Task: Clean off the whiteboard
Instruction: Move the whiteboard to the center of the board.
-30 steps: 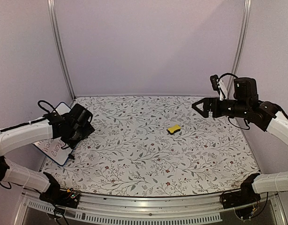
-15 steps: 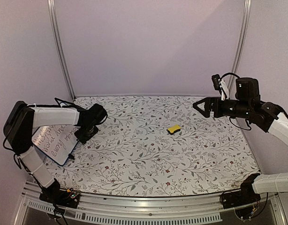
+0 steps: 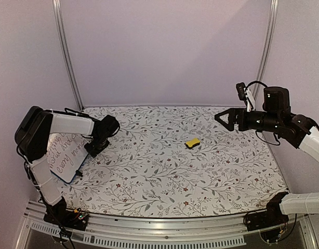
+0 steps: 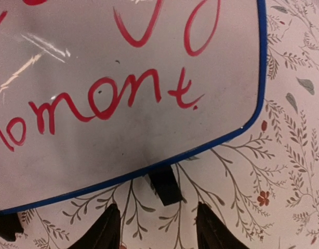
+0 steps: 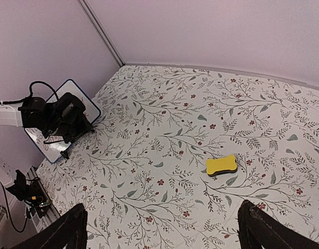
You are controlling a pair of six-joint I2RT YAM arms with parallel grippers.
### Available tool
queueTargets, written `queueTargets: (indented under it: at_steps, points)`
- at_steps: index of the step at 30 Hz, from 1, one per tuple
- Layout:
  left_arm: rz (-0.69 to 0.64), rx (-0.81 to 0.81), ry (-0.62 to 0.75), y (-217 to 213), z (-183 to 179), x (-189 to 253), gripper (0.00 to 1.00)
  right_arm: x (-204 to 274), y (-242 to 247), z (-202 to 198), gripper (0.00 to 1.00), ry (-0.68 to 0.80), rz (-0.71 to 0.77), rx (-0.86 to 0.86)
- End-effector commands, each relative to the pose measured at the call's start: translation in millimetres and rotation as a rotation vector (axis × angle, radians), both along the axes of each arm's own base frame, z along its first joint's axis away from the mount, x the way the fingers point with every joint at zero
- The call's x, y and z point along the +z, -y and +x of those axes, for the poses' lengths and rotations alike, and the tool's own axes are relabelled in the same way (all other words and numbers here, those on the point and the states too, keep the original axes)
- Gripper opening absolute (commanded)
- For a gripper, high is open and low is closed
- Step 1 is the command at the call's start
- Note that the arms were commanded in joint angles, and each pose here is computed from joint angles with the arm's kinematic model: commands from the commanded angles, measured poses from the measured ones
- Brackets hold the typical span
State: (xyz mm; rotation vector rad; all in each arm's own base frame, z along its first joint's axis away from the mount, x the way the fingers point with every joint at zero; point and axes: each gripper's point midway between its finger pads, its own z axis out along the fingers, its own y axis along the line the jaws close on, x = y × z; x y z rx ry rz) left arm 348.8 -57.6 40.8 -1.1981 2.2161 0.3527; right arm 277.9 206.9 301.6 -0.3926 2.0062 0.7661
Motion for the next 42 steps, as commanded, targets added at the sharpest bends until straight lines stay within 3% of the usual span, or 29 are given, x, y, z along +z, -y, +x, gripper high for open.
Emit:
queueTargets:
  at_steps: [1, 15, 32, 36, 42]
  points:
    - [0.048, 0.012, 0.013, -6, 13, 0, 0.49, -4, -6, -7, 0.99, -0.021, 0.023, 0.032]
    - [0.125, 0.085, -0.034, -15, 15, -16, 0.42, -5, -9, -11, 0.99, -0.033, 0.04, 0.057]
    - [0.162, 0.061, -0.038, -16, 22, -19, 0.17, -6, -14, -14, 0.99, -0.036, 0.061, 0.088]
    - [0.161, 0.05, -0.04, -15, 23, -20, 0.06, -6, -14, -15, 0.99, -0.034, 0.063, 0.09]
    - [0.142, 0.014, -0.039, -2, 22, -21, 0.04, -8, -15, -15, 0.99, -0.041, 0.061, 0.091]
